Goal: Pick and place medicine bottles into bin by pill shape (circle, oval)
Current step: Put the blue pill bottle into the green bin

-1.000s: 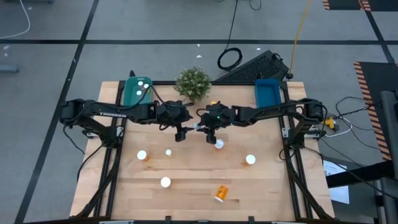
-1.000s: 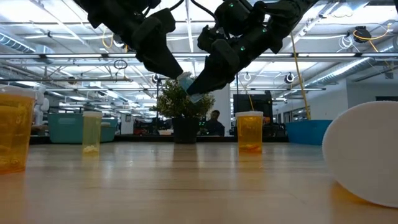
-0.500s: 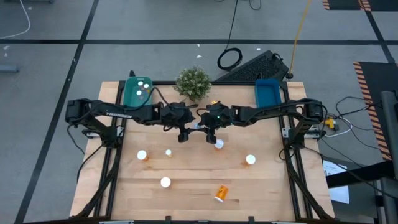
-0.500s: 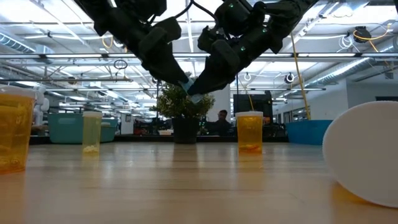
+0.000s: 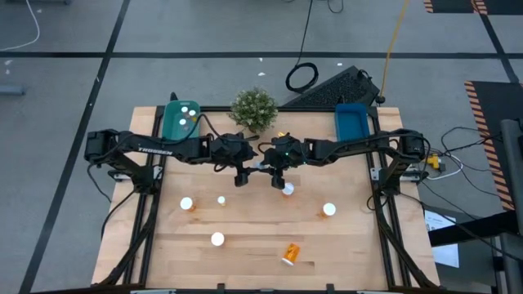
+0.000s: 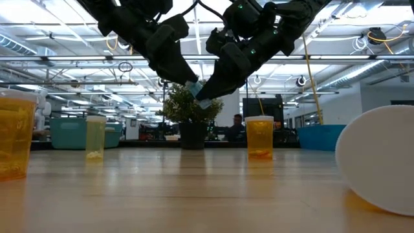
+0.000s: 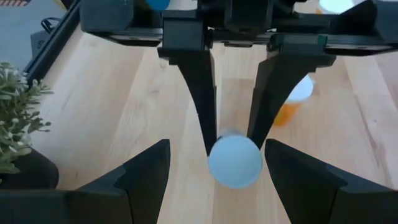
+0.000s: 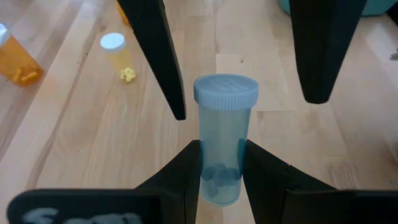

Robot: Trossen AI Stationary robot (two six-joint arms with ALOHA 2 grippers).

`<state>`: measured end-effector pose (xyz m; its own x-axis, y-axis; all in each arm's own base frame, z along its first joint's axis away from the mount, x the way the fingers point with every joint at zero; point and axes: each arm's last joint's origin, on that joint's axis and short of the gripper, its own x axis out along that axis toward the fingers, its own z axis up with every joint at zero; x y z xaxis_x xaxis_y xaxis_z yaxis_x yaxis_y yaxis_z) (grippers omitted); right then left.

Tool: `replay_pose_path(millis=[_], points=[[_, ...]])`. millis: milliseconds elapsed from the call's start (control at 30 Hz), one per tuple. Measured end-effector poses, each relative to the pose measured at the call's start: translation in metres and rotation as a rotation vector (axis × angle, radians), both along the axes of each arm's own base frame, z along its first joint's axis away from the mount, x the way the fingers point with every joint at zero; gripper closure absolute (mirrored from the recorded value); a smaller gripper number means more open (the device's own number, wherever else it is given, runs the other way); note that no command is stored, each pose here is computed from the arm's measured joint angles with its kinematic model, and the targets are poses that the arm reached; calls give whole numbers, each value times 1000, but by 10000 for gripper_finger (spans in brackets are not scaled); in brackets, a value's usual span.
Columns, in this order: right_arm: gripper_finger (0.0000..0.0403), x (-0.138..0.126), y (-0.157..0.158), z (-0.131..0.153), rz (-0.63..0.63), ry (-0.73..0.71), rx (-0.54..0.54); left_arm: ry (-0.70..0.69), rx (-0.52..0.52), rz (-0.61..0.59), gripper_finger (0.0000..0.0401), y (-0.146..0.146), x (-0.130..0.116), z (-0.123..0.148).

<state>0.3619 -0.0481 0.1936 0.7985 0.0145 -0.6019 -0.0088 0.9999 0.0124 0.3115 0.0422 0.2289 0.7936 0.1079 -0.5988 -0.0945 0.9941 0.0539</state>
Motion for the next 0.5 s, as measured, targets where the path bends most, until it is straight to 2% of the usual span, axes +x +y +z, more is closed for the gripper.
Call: replay_pose_path(millis=[500], points=[[308, 1, 0, 1, -3, -10, -6, 2, -2, -6, 245, -1, 0, 0]])
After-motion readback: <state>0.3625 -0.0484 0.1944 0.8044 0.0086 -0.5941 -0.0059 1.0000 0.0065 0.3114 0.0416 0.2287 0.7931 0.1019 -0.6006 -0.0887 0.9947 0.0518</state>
